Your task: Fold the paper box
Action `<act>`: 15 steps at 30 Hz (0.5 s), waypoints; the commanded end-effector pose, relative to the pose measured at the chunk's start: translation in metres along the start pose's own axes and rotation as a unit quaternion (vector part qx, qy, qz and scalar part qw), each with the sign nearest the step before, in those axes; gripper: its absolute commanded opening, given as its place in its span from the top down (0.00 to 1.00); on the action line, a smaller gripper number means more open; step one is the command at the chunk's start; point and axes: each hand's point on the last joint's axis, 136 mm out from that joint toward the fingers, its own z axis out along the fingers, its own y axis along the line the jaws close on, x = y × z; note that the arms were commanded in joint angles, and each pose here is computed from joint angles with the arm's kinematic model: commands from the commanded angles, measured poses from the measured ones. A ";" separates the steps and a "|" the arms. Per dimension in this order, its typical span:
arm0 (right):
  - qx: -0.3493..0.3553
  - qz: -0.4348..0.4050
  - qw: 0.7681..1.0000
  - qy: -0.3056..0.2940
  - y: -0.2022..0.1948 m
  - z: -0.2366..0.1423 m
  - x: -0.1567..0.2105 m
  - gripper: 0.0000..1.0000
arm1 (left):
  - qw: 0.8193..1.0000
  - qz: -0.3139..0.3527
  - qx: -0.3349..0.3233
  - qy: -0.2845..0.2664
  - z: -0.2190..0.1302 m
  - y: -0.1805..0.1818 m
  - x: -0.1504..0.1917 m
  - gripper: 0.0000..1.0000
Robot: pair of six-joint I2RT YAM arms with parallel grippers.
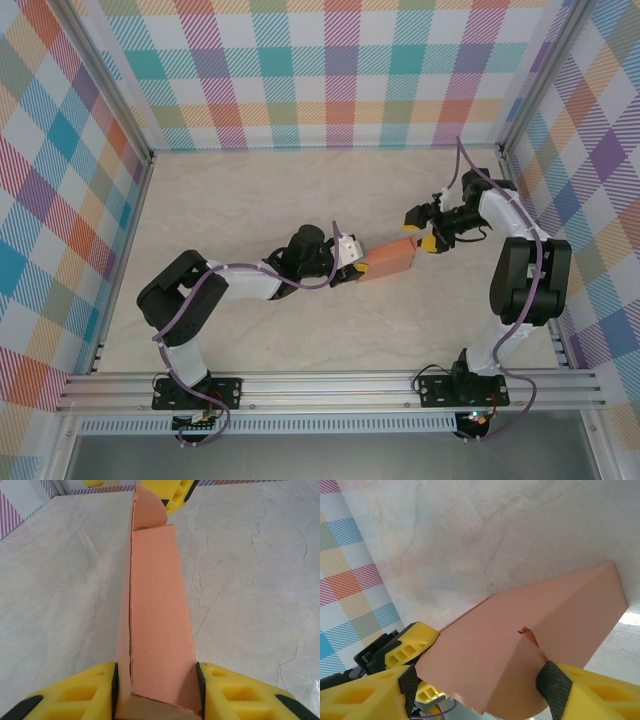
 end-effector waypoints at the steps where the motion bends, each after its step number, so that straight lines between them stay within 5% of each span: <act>1: 0.020 0.009 0.999 0.035 -0.010 0.011 0.017 0.30 | 0.995 -0.030 0.041 0.080 0.007 -0.025 0.050 0.68; 15: -0.066 0.003 0.997 0.042 0.023 0.007 0.017 0.30 | 0.994 -0.029 0.047 0.090 0.009 -0.026 0.051 0.68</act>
